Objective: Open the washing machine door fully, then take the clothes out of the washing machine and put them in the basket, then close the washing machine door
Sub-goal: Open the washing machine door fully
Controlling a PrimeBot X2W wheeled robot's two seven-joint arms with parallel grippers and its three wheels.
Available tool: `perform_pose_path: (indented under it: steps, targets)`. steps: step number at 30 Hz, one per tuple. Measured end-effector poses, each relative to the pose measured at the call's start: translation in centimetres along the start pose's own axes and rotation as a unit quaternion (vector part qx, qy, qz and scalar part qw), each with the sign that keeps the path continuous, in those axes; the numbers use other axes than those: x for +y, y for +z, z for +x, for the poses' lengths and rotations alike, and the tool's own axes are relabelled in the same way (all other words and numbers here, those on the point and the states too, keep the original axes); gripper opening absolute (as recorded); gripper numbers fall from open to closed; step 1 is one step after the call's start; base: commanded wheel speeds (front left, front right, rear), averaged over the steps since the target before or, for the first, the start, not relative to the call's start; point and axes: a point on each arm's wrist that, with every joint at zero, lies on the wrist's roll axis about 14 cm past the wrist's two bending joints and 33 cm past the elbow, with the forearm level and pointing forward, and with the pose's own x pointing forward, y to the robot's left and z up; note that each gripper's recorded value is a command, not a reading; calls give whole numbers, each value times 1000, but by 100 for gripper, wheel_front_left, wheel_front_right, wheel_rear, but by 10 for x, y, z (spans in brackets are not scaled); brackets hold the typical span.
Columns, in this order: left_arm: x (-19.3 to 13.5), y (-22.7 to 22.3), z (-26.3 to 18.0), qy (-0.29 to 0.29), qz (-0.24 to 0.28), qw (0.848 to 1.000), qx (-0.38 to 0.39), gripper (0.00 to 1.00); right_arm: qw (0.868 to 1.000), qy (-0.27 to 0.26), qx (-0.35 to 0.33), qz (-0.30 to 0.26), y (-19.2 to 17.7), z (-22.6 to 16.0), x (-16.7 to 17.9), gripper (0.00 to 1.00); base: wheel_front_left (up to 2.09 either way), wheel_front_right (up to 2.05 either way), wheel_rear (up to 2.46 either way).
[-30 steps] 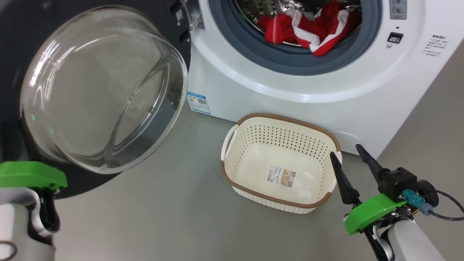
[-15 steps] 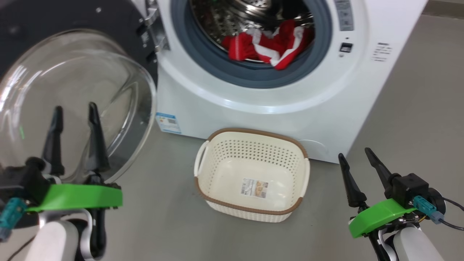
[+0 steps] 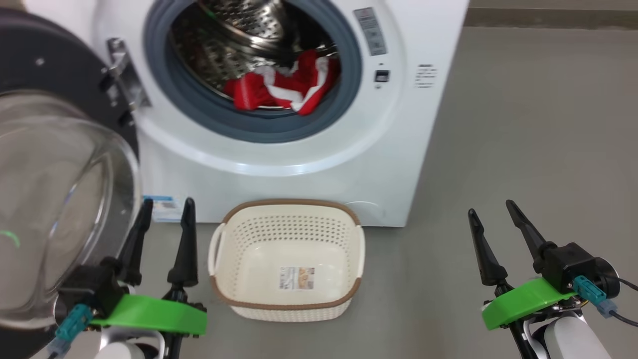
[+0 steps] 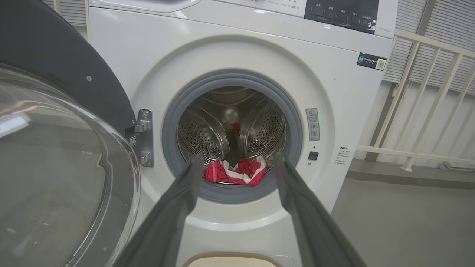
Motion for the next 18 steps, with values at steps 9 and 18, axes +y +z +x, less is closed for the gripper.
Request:
perform_pose_path:
  steps: [9,18]
  targets:
    - [-24,-24,0,-35,5,999,23,100,997,-70,-41,-10,29,-34,-44,100,0,0,0]
    - [-27,-50,-28,-41,6,997,64,100,991,-119,-55,-15,39,-75,-69,100,0,0,0]
